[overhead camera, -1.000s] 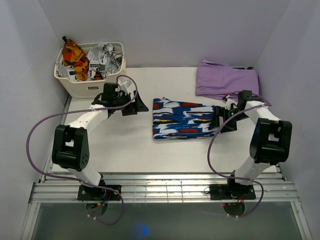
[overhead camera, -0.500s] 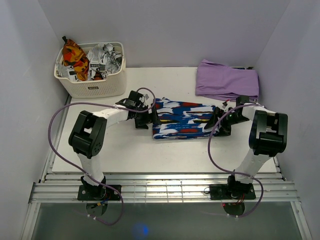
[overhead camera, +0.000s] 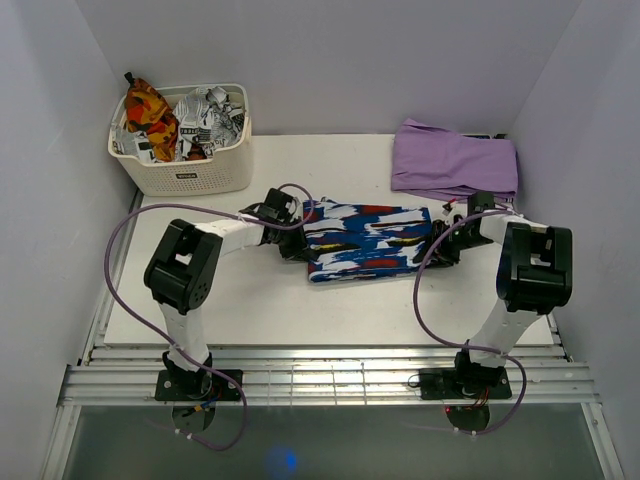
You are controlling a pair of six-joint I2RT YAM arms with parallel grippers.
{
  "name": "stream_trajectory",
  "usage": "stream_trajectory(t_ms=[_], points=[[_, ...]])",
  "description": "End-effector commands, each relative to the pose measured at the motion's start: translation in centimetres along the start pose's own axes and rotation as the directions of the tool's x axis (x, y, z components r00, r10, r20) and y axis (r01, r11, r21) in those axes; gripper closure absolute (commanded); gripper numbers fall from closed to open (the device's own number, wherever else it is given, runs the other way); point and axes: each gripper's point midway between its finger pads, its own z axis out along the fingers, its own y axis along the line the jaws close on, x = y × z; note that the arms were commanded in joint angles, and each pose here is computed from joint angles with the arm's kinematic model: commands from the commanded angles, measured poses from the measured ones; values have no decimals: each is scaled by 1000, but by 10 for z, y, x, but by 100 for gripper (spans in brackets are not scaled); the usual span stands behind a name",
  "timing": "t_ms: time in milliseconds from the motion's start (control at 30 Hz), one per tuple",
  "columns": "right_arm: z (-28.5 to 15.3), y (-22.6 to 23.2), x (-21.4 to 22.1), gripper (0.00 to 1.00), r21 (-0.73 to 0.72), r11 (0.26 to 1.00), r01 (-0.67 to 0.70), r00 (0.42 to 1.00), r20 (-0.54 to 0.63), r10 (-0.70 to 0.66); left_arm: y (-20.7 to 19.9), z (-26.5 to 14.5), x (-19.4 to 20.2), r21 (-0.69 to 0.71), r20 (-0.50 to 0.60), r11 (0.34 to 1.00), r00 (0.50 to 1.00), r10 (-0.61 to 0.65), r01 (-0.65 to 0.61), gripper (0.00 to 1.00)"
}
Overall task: Fold and stack the trousers
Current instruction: Neatly place the folded trousers to the corner
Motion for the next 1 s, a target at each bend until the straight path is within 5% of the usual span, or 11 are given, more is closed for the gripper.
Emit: stream_trajectory(t_ms=[0, 33, 300, 400, 633, 767, 967], points=[[-10, -5, -20, 83, 87, 990, 108, 988, 98, -116, -23, -7, 11, -19, 7, 997, 997, 73, -73, 99], [-13, -3, -23, 92, 89, 989, 121, 985, 108, -131, -28, -8, 9, -25, 18, 995, 995, 96, -96, 100], [-69, 25, -62, 92, 209, 923, 322, 888, 271, -371, -71, -38, -49, -29, 222, 972, 946, 236, -235, 100], [-98, 40, -79, 92, 272, 883, 382, 818, 346, -460, -107, -57, -76, 1, 343, 937, 880, 328, -349, 100], [-173, 60, -140, 92, 448, 809, 381, 622, 522, -583, -200, -74, -132, 24, 581, 809, 667, 467, -587, 100], [-211, 53, -184, 92, 513, 800, 312, 548, 591, -592, -270, -97, -175, 19, 772, 714, 464, 433, -699, 100], [-255, 32, -253, 92, 565, 799, 207, 430, 681, -593, -313, -58, -216, 25, 877, 646, 326, 352, -763, 100]])
